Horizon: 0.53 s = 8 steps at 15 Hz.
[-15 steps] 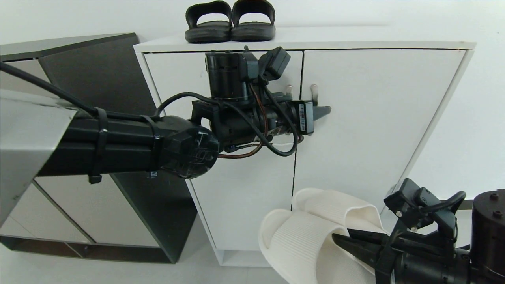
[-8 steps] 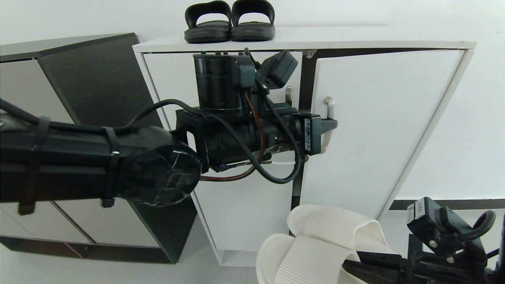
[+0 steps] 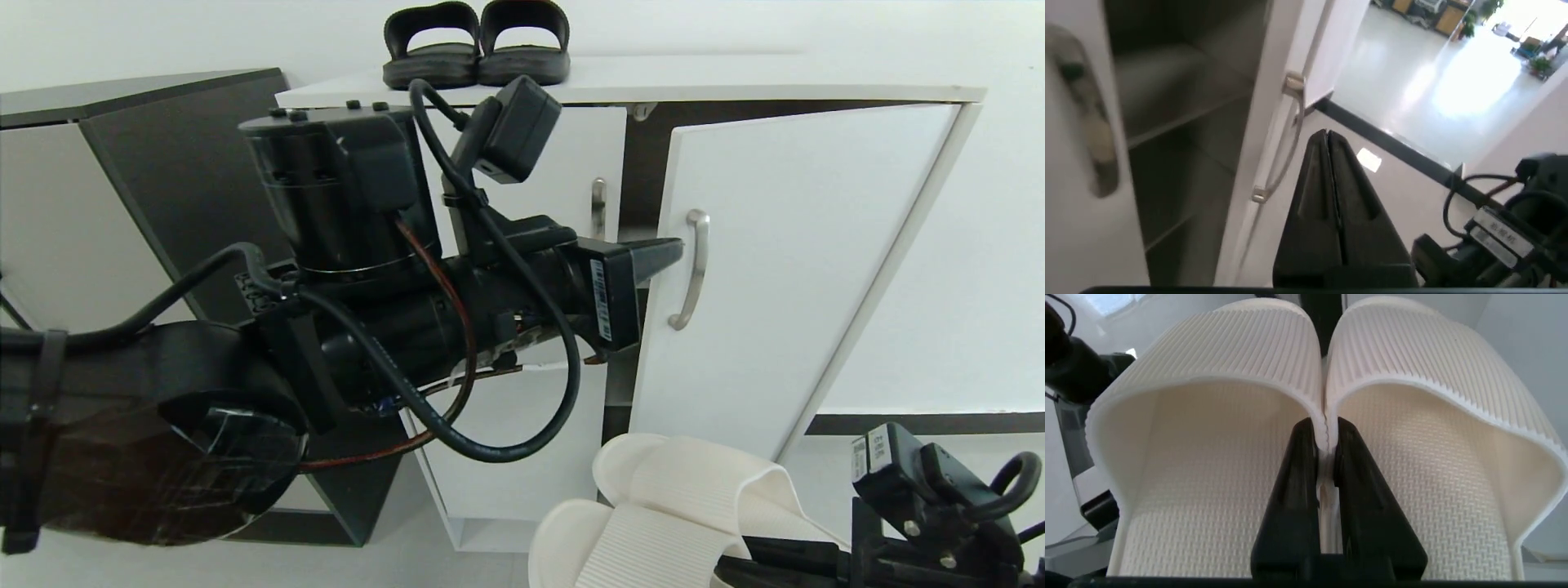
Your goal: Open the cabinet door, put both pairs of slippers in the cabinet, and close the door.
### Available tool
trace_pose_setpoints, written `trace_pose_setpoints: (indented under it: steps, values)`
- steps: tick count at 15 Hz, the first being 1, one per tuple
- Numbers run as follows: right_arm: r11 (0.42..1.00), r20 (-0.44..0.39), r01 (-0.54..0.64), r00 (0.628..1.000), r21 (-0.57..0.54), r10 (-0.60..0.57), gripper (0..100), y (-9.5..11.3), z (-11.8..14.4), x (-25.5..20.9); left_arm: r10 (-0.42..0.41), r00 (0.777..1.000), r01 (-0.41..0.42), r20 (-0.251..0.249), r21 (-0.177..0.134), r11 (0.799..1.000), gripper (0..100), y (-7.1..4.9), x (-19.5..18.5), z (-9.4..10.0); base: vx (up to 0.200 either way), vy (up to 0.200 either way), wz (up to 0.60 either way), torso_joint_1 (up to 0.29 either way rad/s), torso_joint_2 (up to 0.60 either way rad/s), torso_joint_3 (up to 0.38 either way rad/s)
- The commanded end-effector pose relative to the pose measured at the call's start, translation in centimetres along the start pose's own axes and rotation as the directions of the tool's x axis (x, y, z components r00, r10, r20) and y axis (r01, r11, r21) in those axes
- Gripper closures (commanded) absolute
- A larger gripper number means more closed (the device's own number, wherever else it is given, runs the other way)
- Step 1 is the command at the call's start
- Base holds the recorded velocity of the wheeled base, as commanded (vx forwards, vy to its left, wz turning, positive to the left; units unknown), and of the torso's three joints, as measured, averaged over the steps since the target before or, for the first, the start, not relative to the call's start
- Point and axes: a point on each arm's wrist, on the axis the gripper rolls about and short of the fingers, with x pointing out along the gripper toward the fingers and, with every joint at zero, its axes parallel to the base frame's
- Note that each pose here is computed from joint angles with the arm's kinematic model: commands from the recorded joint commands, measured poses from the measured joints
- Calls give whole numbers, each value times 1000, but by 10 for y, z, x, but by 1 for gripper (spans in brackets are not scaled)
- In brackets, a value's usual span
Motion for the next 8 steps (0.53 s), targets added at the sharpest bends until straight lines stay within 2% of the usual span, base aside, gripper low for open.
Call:
trace_pose_setpoints:
  steps: [1, 5, 8]
  values:
    - [1000, -4, -5, 1000, -7, 5, 100, 1, 0, -1, 30, 999, -30, 19, 6, 1000, 100, 10, -8, 2, 0, 0, 0, 0, 0, 0]
    - [1000, 0, -5, 1000, -16, 5, 100, 1, 1, -1, 69, 998, -69, 12, -3, 998, 100, 24, 4, 5, 0, 0, 0, 0, 0, 0]
    - [1000, -27, -7, 1000, -14, 7, 100, 2, 0, -1, 97, 995, -97, -10, -17, 995, 100, 41, 28, 3, 0, 0, 0, 0, 0, 0]
